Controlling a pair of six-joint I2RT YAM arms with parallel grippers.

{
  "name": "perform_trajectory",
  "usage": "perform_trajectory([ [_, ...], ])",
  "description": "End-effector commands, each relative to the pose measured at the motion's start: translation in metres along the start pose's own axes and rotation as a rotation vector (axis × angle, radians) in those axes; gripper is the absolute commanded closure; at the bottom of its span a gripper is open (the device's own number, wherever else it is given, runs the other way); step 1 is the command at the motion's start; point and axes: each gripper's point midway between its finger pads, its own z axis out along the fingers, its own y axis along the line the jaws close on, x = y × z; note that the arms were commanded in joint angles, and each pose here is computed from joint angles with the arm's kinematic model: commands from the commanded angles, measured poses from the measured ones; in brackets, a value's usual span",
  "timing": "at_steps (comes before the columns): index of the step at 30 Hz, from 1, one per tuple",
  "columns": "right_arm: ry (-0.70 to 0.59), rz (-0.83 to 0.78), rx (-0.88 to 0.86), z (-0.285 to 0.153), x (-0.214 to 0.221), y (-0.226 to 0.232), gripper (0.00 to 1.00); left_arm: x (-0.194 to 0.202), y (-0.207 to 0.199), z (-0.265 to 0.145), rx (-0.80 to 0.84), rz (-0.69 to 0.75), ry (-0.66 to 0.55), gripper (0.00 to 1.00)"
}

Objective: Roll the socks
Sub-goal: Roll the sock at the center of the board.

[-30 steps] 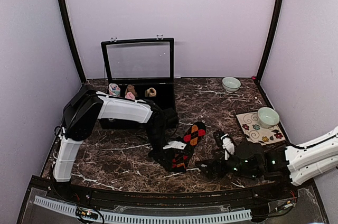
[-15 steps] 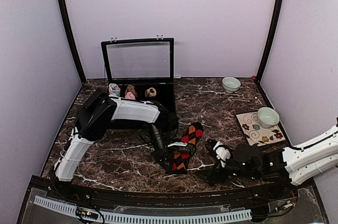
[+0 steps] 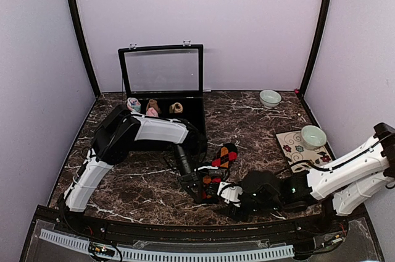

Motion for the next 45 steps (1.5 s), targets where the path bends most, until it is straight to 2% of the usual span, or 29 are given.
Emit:
perform_trajectory([
  [1,-0.003,-0.074,-0.059,0.011,-0.003,0.017,0.48,0.028,0.032,0.01,-0.071,-0.046,0.106,1.0],
  [8,-0.011,-0.189,-0.024,0.032,-0.007,0.017,0.46,0.031,0.034,0.012,-0.066,-0.058,0.117,1.0],
  [14,-0.031,-0.253,-0.007,0.049,-0.014,0.016,0.49,0.033,0.036,0.012,-0.067,-0.07,0.128,1.0],
  [20,-0.022,-0.237,-0.01,0.059,-0.001,0.01,0.56,0.03,0.037,0.01,-0.074,-0.072,0.124,1.0],
  [24,0.012,-0.22,0.043,0.063,0.015,-0.003,0.68,0.029,0.038,0.009,-0.078,-0.078,0.129,1.0],
  [34,0.053,-0.139,0.025,0.064,0.048,-0.007,0.69,0.029,0.04,0.003,-0.108,-0.094,0.159,1.0],
  [36,0.066,-0.121,0.013,0.065,0.055,-0.004,0.72,0.027,0.039,0.001,-0.119,-0.092,0.156,1.0],
  [38,0.088,-0.107,-0.002,0.066,0.064,-0.001,0.78,0.021,0.037,-0.003,-0.138,-0.087,0.139,0.95],
  [42,0.103,-0.049,-0.031,0.065,0.075,0.005,1.0,0.01,0.04,-0.019,-0.25,-0.074,0.107,0.75],
  [45,0.102,0.005,-0.035,0.063,0.077,0.007,1.0,-0.005,0.033,-0.043,-0.347,-0.058,0.037,0.69],
])
